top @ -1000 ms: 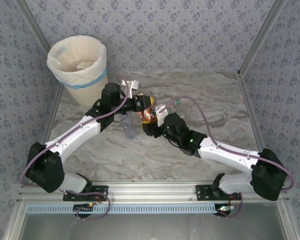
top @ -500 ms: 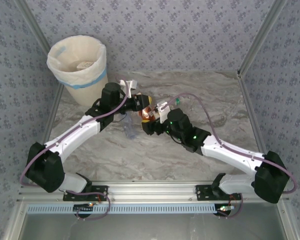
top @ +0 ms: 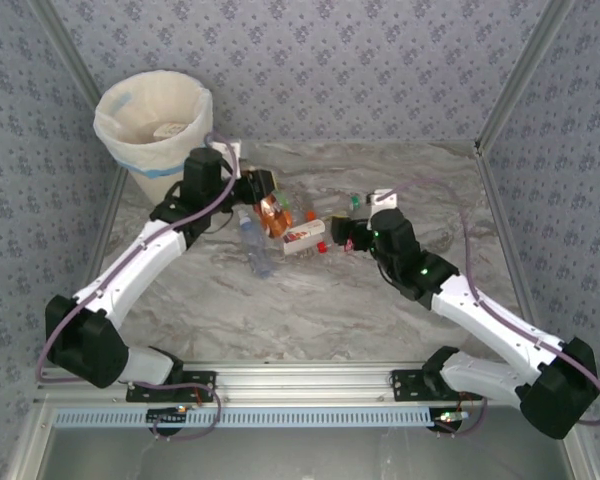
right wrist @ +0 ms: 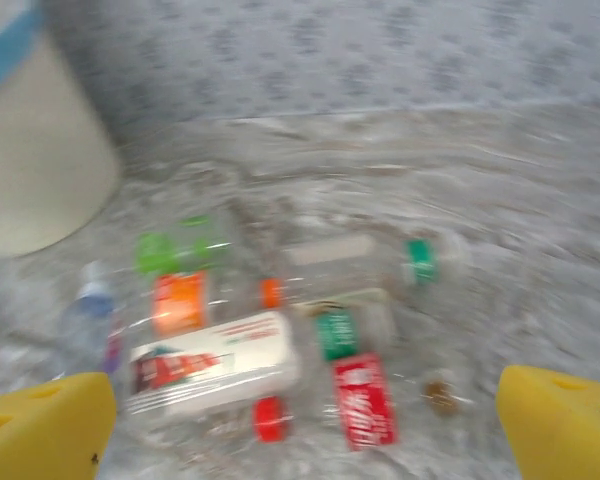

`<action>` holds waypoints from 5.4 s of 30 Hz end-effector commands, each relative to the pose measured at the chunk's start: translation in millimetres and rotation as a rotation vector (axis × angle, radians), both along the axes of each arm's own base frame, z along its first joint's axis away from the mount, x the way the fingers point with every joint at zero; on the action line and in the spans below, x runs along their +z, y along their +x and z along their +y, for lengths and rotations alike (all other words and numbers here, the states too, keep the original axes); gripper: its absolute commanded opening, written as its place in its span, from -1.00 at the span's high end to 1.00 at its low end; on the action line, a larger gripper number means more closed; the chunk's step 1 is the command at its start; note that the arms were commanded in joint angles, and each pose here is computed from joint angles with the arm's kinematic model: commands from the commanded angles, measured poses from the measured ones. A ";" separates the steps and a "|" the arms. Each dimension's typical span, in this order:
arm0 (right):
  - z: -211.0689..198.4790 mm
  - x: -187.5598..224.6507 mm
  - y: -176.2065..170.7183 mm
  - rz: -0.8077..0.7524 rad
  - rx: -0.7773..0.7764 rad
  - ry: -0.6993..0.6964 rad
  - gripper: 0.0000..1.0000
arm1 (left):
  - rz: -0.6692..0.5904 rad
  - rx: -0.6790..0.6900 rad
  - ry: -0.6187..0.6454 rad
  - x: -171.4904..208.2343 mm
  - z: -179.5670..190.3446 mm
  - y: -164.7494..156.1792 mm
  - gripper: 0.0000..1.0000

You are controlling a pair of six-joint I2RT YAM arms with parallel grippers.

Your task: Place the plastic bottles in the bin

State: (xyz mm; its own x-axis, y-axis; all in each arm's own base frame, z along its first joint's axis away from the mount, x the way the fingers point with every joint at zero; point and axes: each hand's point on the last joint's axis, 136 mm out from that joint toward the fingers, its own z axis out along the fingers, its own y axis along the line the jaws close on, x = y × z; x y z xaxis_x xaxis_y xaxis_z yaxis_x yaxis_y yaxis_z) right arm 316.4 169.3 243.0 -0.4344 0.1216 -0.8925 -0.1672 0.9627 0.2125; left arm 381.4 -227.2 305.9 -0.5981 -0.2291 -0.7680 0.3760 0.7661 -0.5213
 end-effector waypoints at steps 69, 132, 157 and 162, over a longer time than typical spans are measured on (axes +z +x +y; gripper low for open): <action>-54.0 -19.0 -29.8 0.032 -0.143 0.081 -1.00 | -0.001 0.736 0.113 100.1 258.9 199.1 -0.99; -39.3 -210.3 69.1 0.381 1.163 -1.119 -0.59 | 0.022 0.550 0.119 12.3 196.9 -30.4 -0.99; -4.5 -132.8 19.5 0.163 0.836 -0.840 0.15 | 0.020 0.350 -0.052 -1.7 153.8 -26.8 -0.99; 14.1 -100.7 3.7 0.137 0.726 -0.605 0.19 | 0.008 0.242 -0.109 0.8 128.6 -28.0 -0.99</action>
